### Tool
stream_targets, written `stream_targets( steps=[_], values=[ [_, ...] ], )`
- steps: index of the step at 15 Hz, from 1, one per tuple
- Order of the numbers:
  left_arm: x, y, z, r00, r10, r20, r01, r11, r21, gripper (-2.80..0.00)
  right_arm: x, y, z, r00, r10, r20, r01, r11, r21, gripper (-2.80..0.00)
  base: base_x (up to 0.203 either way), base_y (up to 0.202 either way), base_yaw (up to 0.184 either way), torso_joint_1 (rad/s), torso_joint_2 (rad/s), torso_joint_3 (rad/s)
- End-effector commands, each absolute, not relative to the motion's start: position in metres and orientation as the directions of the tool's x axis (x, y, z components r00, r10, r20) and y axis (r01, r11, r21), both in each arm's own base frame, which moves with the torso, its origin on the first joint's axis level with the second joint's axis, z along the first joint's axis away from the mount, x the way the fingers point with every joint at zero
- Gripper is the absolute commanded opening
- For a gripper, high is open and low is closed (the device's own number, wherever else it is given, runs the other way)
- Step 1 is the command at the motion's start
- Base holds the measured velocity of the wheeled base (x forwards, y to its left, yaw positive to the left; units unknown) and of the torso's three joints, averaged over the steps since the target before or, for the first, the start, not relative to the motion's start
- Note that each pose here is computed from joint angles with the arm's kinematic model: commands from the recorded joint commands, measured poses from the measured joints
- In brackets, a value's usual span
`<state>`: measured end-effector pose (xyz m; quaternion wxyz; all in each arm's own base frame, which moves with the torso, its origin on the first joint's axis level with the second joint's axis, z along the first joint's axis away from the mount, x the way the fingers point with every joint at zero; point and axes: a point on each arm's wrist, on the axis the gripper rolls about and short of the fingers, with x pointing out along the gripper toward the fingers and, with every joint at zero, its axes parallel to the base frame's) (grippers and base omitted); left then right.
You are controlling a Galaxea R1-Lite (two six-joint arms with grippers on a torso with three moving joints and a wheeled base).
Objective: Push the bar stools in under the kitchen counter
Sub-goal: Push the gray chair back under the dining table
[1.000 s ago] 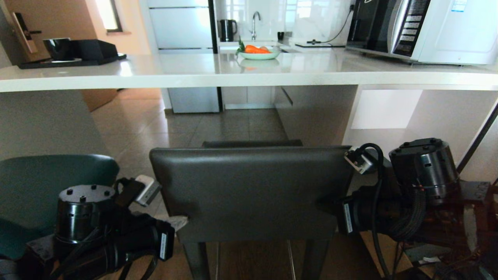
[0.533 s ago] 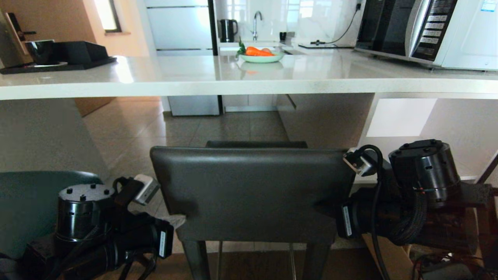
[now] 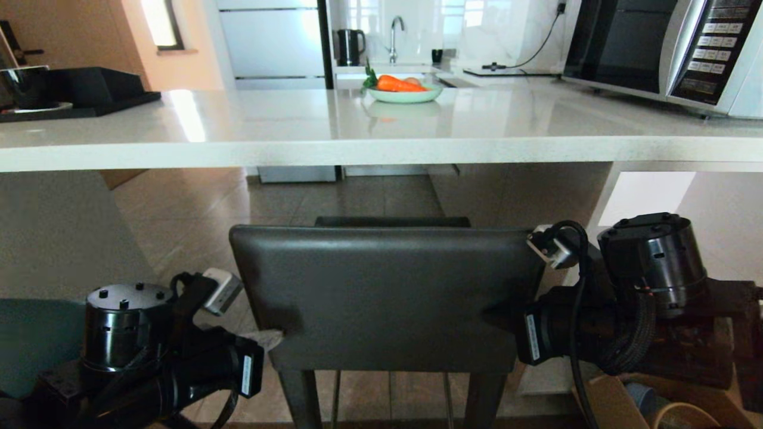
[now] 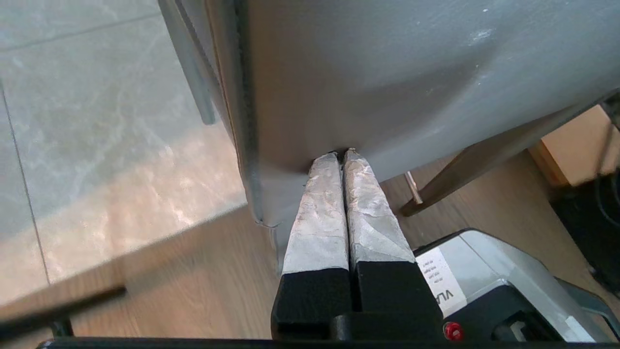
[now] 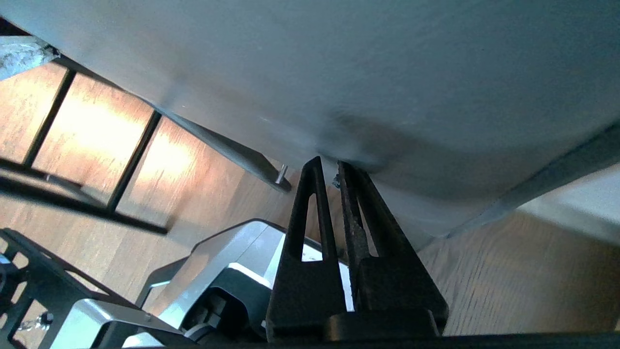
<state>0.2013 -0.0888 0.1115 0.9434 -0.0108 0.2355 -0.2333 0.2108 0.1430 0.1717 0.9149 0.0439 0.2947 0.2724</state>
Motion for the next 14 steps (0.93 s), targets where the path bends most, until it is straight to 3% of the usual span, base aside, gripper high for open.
stream_targets(
  steps=[1,11,14],
  values=[
    [0.201,-0.089,0.113,0.784,-0.448,-0.431,0.436,0.890,-0.131,-2.80,0.210,0.143,0.173,0.681,0.528,-0.508,-0.475,0.846,0.243,-2.80,0.188,0.000,0.000,0.000,0.00,0.002],
    [0.195,-0.086,0.112,0.782,-0.447,-0.434,0.435,0.891,-0.133,-2.80,0.208,0.141,0.173,0.682,0.531,-0.503,-0.469,0.845,0.255,-2.80,0.188,0.000,0.001,0.003,0.00,0.003],
    [0.190,-0.084,0.108,0.785,-0.449,-0.427,0.436,0.890,-0.134,-2.80,0.206,0.140,0.175,0.702,0.544,-0.458,-0.467,0.839,0.280,-2.80,0.032,0.000,0.001,0.005,0.00,-0.001]
  ],
)
